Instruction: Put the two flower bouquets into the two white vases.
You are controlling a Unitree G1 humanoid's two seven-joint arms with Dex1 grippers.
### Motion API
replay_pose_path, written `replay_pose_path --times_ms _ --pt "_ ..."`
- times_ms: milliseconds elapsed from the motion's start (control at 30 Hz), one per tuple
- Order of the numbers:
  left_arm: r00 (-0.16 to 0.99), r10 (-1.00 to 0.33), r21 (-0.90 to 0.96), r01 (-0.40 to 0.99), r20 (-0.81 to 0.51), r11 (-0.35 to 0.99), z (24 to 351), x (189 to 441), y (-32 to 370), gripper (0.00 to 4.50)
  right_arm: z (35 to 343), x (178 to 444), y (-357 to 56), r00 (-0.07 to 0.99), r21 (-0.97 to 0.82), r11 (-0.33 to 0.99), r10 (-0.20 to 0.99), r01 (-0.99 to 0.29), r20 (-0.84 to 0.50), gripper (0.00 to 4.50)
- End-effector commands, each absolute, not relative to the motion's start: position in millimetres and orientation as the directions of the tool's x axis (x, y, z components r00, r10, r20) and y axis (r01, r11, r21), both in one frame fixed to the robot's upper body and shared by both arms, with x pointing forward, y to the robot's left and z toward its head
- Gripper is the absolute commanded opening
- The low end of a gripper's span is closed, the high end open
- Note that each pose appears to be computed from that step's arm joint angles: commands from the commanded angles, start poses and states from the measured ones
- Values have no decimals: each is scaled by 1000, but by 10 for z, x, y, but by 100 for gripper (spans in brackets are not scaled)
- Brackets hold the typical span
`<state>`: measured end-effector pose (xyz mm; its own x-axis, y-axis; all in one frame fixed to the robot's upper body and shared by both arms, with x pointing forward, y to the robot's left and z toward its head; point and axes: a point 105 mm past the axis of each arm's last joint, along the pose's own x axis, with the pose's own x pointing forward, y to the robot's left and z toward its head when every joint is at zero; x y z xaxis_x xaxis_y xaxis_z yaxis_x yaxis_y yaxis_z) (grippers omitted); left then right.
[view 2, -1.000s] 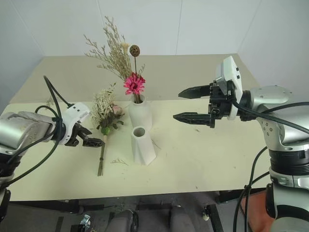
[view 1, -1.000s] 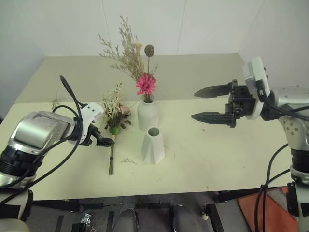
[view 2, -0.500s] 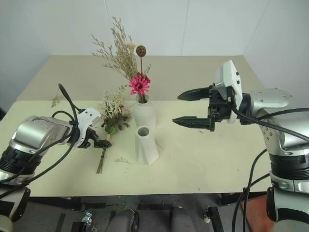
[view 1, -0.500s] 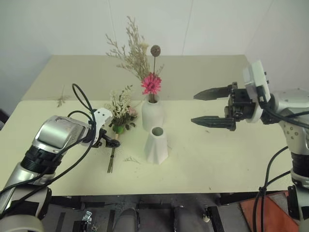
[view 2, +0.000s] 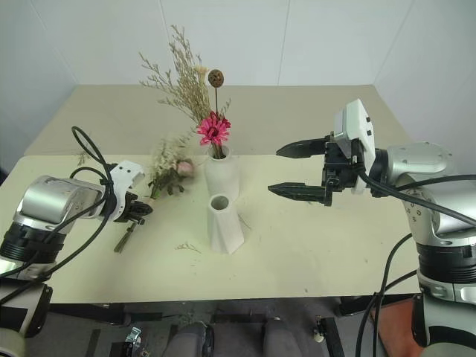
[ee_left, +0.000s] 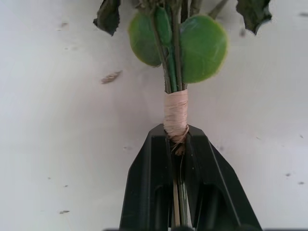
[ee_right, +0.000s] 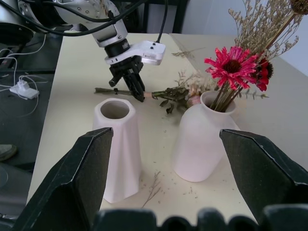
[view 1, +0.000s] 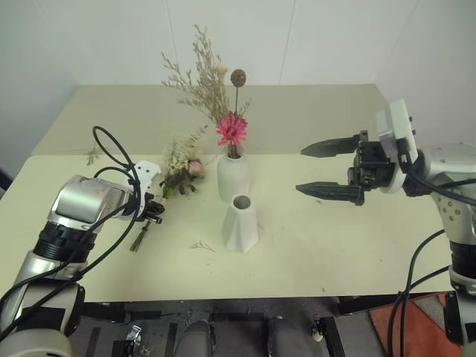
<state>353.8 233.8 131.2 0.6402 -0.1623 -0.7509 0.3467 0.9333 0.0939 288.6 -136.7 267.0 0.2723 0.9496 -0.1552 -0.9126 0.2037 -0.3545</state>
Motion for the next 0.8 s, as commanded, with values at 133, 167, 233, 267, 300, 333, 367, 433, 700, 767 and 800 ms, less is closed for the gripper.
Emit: replay_pose_path --times_ms 133,167,233,267,300,333,367,433,700,767,800 --pt "832 -62 104 142 -551 984 1706 3746 2635 11 2781 2836 -1375 280 -401 209 952 -892 -125 423" --pt "864 -103 68 156 -494 985 1787 3739 2627 11 2778 2841 -1378 282 -398 213 951 -892 -124 423" --pt "898 -159 24 185 -410 982 1900 3704 2610 11 2774 2848 -1387 288 -394 220 950 -893 -122 423" --pt "927 -207 -1 217 -314 976 2006 3680 2582 11 2774 2863 -1390 296 -391 229 948 -891 -119 423" --pt "942 -241 -11 245 -233 969 2090 3647 2559 11 2777 2873 -1393 301 -389 236 946 -891 -116 423" --pt "953 -282 -12 283 -107 959 2216 3598 2516 11 2780 2881 -1395 305 -384 241 946 -891 -113 423" --pt "953 -302 -5 302 -23 953 2295 3550 2492 11 2783 2882 -1400 306 -382 244 946 -891 -111 423" --pt "932 -348 -75 356 106 931 2453 3446 2457 11 2777 2886 -1403 308 -379 246 945 -892 -110 423" --pt "708 -615 8 653 347 757 2860 2920 2301 11 2775 2902 -1429 326 -368 266 939 -891 -110 423" --pt "657 -661 1 709 363 705 2907 2856 2239 11 2773 2899 -1438 333 -367 273 937 -889 -109 423" --pt "637 -679 0 729 366 685 2920 2839 2209 11 2772 2897 -1442 336 -366 277 936 -889 -108 423"
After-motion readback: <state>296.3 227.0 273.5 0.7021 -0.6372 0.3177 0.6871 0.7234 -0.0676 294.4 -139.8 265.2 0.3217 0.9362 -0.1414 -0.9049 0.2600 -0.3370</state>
